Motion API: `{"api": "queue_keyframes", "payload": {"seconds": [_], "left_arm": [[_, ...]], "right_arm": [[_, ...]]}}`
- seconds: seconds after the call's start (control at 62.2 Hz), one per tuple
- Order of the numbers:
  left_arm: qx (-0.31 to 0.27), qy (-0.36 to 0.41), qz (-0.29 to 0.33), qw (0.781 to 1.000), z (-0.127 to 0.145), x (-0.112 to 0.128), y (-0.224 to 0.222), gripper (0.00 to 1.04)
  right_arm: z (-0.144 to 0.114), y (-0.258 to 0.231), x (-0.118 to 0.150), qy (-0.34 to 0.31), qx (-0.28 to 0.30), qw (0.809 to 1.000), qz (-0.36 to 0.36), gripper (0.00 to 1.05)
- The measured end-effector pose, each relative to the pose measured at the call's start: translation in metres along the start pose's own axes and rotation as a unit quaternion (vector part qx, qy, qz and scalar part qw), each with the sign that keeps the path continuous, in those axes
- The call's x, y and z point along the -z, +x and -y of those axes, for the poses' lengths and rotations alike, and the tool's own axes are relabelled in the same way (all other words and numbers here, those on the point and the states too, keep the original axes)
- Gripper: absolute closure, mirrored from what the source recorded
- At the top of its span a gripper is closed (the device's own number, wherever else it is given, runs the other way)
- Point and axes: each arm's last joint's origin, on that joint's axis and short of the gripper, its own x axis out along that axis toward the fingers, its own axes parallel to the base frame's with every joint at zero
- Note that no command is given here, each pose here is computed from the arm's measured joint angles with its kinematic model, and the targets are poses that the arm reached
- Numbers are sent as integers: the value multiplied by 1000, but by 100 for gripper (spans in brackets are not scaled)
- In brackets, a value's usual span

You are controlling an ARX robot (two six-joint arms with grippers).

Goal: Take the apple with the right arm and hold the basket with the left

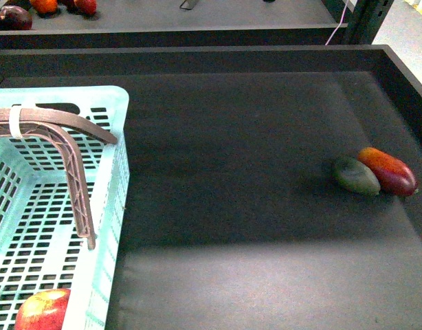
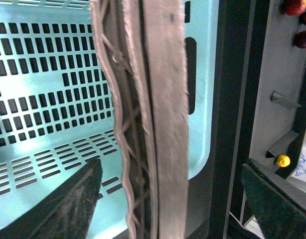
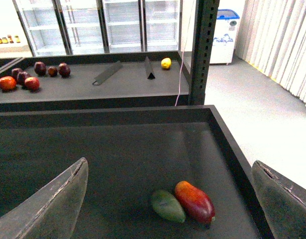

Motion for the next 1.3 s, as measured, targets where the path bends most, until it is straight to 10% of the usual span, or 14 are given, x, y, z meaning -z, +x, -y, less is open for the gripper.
{"api": "queue_keyframes", "payload": {"seconds": [0.08,0.547,0.676,0.788,0.885,1.013,1.303], "left_arm": [[1,6,1,1000,3,0,-15,5],[75,55,2,996,13,-5,-66,13],[300,336,60,891,-13,-8,-63,38],[341,515,186,764,-23,-15,-77,59],[324,578,214,718,-36,-18,-79,77],[311,606,223,698,-54,-29,-79,102],[310,615,228,689,-77,-30,-87,101]], "right_arm": [[0,0,0,0,0,1000,0,9],[0,0,0,0,0,1000,0,9],[0,0,0,0,0,1000,0,9],[0,0,0,0,0,1000,0,9],[0,0,0,0,0,1000,0,9],[0,0,0,0,0,1000,0,9],[0,0,0,0,0,1000,0,9]]}}
